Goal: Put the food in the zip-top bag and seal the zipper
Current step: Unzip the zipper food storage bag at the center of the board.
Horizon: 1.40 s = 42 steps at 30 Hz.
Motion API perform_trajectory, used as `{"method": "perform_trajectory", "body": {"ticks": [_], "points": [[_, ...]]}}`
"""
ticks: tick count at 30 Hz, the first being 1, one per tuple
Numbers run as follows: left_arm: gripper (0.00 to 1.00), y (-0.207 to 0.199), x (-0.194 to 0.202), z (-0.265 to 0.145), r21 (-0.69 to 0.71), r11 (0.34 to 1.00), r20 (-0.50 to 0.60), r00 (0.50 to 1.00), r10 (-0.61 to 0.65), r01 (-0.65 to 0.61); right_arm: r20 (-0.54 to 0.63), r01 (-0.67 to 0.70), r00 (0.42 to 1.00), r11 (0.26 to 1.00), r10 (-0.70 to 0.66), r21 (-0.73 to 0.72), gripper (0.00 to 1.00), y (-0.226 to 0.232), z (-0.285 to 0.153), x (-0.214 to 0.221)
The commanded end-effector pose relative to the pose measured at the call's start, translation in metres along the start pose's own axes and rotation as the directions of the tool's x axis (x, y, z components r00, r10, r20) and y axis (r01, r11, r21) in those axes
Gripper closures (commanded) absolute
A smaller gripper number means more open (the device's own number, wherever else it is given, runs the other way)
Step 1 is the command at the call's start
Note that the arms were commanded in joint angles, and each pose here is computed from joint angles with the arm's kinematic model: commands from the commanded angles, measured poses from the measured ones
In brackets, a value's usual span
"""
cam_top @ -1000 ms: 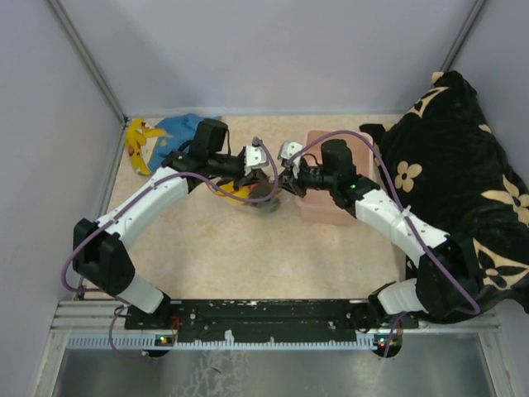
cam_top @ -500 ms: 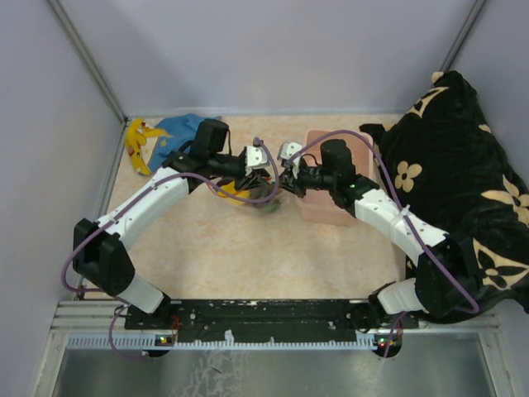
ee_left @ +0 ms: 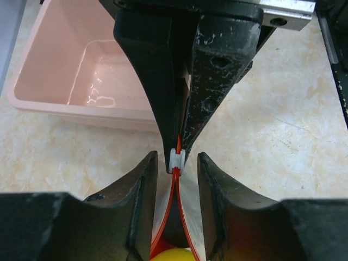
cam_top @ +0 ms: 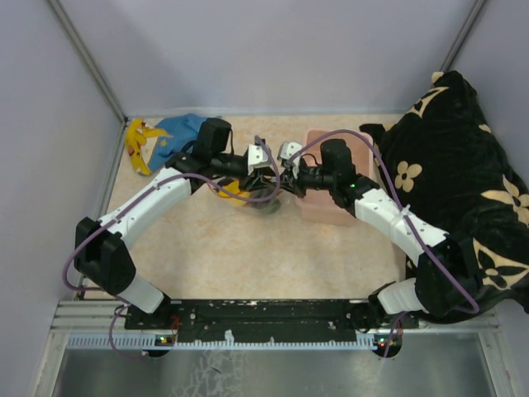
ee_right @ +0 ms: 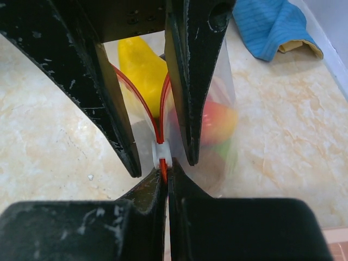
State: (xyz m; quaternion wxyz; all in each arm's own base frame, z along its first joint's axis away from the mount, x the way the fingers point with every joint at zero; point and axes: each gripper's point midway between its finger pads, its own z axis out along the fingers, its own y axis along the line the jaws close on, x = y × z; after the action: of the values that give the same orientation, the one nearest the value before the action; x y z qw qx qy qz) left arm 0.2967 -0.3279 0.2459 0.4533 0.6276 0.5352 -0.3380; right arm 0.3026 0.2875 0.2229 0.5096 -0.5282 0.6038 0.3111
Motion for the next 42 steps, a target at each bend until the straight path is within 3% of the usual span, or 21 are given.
{"method": "perform_trajectory", "body": {"ticks": [1,6,8,18,29,32,34,42], "points": [[0.63,-0.002,-0.016,0.007,0.036,0.999,0.064,0.998,0.011,-0.014,0.070,0.056,0.996,0.998,-0.057,0.020,1.00,-0.012,-0.006,-0.034],[0.85,0.002,-0.011,0.006,0.012,1.000,0.041,0.999,0.004,-0.005,0.063,0.055,0.996,0.998,-0.057,0.034,1.00,-0.015,-0.006,-0.033],[0.89,0.001,-0.008,0.004,0.004,1.000,0.024,1.000,0.000,0.000,0.063,0.043,0.997,0.998,-0.045,0.046,1.00,-0.019,-0.008,-0.032],[0.91,0.008,0.020,-0.010,-0.114,0.993,-0.098,0.994,-0.051,0.040,0.063,0.007,0.998,0.996,-0.013,0.084,1.00,-0.033,-0.022,-0.026],[0.94,0.014,0.017,-0.014,-0.127,0.991,-0.096,0.994,-0.060,0.048,0.086,0.005,0.996,1.000,-0.008,0.030,1.00,-0.027,-0.024,-0.032],[0.96,0.012,0.014,-0.011,-0.103,0.994,-0.085,0.995,-0.058,0.049,0.105,0.013,0.994,1.000,-0.012,-0.002,0.76,-0.024,-0.023,-0.038],[0.97,0.012,0.012,-0.010,-0.093,0.994,-0.080,0.995,-0.055,0.048,0.113,0.011,0.994,1.000,-0.008,-0.021,0.67,-0.023,-0.021,-0.041],[0.98,0.011,0.006,-0.009,-0.078,0.996,-0.064,0.997,-0.050,0.045,0.111,-0.009,0.994,0.997,0.017,-0.074,0.64,-0.021,-0.011,-0.037]]}}
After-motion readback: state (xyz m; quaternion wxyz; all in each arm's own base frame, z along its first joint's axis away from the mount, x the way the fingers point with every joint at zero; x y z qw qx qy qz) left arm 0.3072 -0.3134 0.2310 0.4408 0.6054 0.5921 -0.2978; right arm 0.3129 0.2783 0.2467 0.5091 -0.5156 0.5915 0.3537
